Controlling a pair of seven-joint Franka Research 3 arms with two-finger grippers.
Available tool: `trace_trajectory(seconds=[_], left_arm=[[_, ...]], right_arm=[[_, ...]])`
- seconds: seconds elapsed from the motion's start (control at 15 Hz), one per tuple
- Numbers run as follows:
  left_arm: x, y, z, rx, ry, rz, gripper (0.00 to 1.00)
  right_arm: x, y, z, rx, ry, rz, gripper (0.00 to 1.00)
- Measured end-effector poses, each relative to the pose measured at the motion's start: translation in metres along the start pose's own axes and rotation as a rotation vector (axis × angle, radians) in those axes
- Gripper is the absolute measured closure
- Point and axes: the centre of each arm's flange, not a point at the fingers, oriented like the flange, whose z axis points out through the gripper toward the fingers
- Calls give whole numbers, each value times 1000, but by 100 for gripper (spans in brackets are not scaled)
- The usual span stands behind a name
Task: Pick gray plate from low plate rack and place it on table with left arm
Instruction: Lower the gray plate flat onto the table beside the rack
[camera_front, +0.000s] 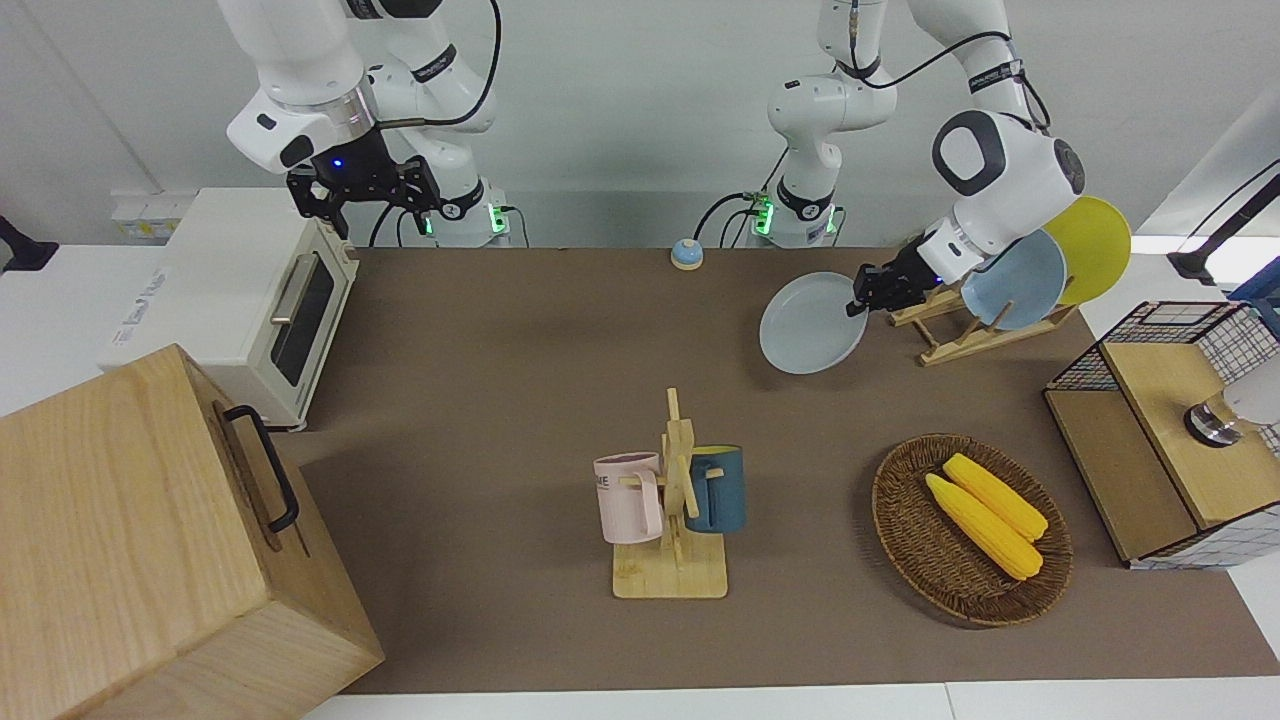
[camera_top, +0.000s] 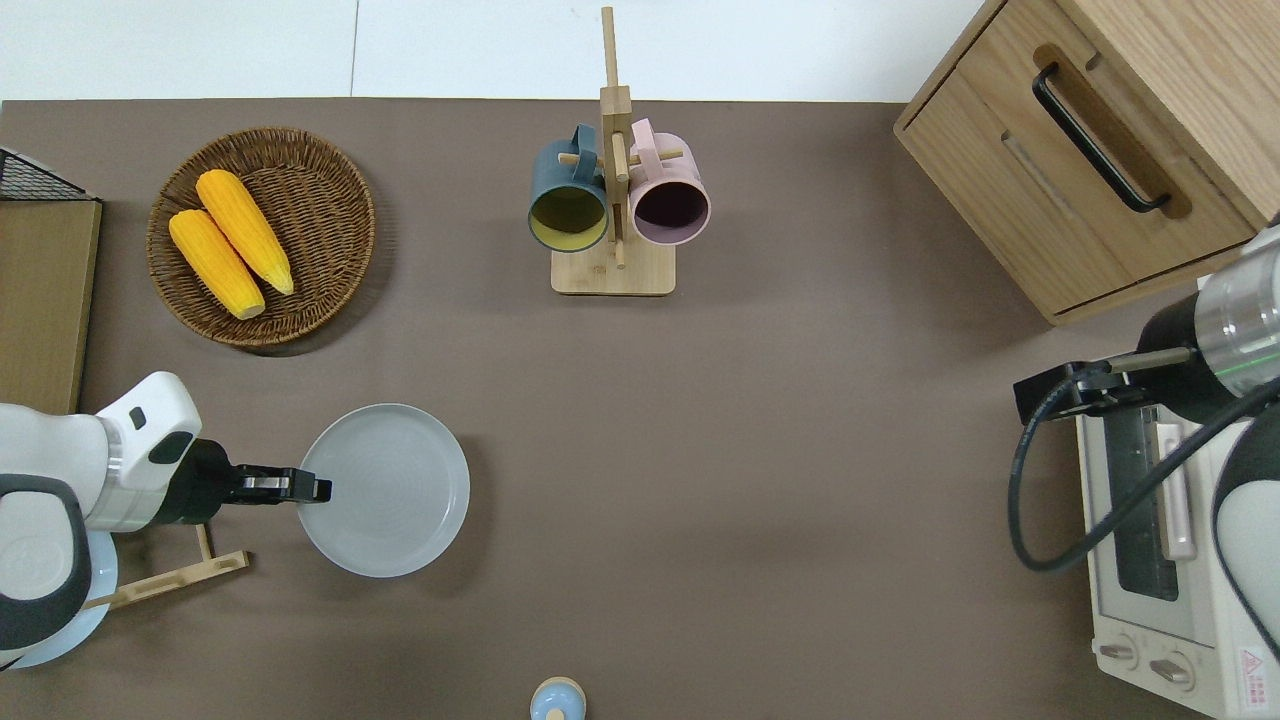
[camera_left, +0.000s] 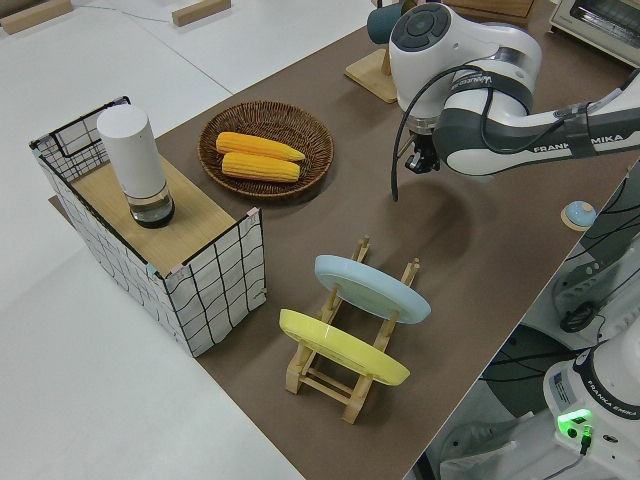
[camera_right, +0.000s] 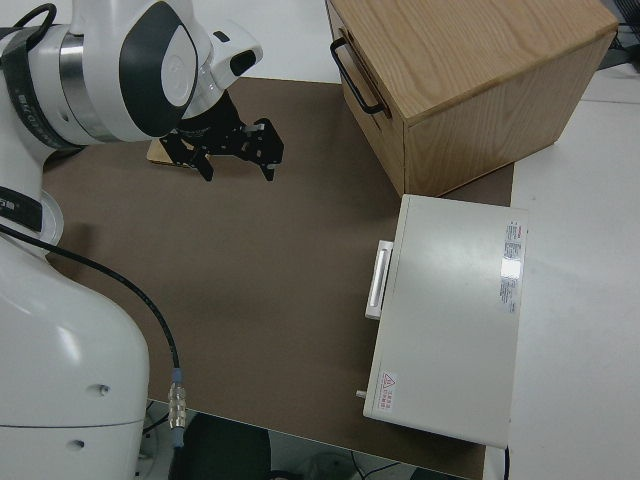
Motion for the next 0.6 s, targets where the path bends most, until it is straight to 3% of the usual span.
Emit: trace_trajectory(seconds=[0.6], left_arm=[[1, -14, 31, -1, -39, 7, 87]], right_arm=[[0, 0, 0, 0, 0, 0, 1]])
